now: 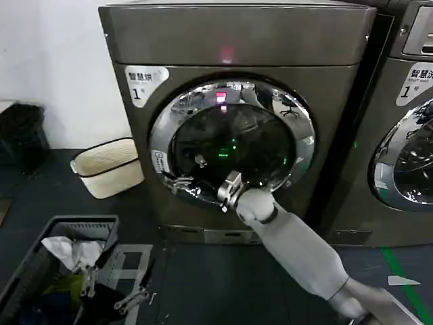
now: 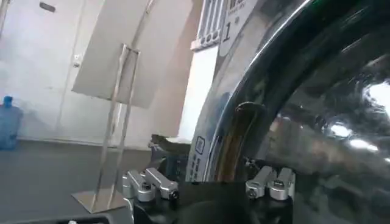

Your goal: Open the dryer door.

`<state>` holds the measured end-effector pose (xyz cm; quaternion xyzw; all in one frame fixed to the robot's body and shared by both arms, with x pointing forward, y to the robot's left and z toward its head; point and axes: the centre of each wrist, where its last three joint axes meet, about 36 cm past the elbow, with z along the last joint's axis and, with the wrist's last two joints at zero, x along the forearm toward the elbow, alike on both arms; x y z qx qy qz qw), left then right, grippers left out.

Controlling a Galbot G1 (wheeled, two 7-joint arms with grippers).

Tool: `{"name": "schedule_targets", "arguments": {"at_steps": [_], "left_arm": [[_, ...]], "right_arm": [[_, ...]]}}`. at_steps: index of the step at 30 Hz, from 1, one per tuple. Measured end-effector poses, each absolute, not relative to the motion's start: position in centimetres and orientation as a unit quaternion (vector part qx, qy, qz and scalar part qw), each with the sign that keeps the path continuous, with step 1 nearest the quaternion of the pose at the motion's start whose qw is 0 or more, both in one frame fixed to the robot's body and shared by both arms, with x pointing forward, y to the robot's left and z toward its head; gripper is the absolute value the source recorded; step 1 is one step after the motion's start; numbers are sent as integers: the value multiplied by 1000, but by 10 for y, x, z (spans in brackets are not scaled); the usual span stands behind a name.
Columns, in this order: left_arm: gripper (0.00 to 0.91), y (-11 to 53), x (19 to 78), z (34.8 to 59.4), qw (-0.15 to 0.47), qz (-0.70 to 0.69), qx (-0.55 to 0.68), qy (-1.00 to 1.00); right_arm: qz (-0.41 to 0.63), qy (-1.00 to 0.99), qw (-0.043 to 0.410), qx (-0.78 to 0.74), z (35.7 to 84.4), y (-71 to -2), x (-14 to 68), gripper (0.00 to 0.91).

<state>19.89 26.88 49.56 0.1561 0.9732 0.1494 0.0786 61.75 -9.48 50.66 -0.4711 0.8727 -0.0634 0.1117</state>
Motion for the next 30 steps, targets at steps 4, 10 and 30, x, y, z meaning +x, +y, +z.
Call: {"name": "schedule_targets", "arguments": {"at_steps": [4,10,30], "left_arm": [[907,269,199,497,80,149,156,973],[907,269,198,497,80,149,155,973],[907,270,198,497,79,148,154,974]], "right_arm": [[-64,871,109,-475,506,-90,620,907],[-64,868,108,-481,505,-82,624,907],[-77,850,103,-510,507,-70,635,907]]}}
